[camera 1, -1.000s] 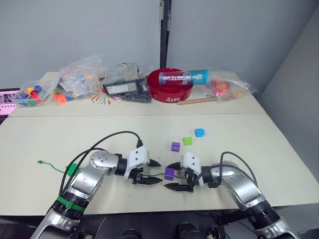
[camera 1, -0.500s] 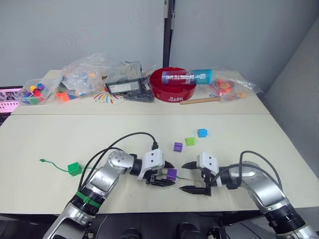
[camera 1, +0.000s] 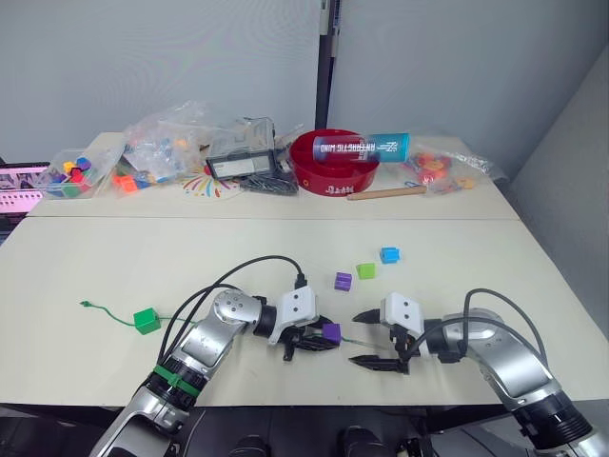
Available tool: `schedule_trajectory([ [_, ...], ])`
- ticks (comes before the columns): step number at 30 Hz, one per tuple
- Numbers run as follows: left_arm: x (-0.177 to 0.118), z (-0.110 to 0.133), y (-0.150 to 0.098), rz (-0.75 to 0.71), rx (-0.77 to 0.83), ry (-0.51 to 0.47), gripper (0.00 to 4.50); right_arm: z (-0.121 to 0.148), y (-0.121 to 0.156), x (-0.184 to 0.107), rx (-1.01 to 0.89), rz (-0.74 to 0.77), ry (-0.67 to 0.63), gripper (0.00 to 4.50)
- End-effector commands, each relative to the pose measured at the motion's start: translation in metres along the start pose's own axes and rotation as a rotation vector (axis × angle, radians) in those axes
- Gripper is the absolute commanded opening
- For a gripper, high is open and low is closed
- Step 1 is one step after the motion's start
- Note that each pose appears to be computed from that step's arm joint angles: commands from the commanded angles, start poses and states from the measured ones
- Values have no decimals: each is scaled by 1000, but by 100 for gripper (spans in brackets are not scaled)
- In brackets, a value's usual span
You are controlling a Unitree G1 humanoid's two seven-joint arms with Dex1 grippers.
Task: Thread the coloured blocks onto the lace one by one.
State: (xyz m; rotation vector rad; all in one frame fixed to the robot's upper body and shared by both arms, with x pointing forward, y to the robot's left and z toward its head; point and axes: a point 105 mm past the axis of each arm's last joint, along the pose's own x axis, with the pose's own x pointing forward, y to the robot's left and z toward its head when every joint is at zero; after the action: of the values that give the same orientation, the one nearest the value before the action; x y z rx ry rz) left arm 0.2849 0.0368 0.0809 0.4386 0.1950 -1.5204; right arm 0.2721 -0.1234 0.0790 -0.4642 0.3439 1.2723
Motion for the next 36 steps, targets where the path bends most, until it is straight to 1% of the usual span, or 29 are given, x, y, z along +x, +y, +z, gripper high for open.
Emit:
schedule_trajectory([
  [1,-1,7,-3,-18,39,-19,119,-7,1,-4,1,-5,32,263],
  [4,-1,7,-2,-17,38,-18,119,-9,1,-6,-12,-2,43,162],
  [5,-1,7,-2,-17,38,-18,119,-8,1,-6,-10,0,39,118],
  [7,-2,7,-1,-17,39,-17,119,-9,2,-6,-15,9,41,60],
  [8,-2,7,-1,-17,39,-17,119,-10,3,-6,-19,12,47,24],
  [9,-1,7,-1,-17,38,-17,119,-10,3,-7,-21,14,48,1],
  [13,-3,6,0,-17,36,-16,119,-11,4,-8,-20,18,48,0],
  [17,-13,3,4,-3,29,-10,119,-14,4,-7,-16,13,61,0],
  [20,-31,-6,5,25,25,17,119,-13,4,-5,-18,14,61,0],
  [22,-48,-16,3,37,16,52,119,-12,4,-3,-21,15,58,0],
  [25,-100,-43,-4,69,-16,156,119,-9,5,0,-26,21,45,0],
  [30,-175,-85,-18,128,-80,337,119,-7,5,5,-33,29,33,0],
  [31,-182,-90,-19,135,-80,357,119,-6,5,5,-34,30,32,0],
  [36,-240,-113,-29,200,-125,496,119,-5,5,7,-42,39,25,0],
])
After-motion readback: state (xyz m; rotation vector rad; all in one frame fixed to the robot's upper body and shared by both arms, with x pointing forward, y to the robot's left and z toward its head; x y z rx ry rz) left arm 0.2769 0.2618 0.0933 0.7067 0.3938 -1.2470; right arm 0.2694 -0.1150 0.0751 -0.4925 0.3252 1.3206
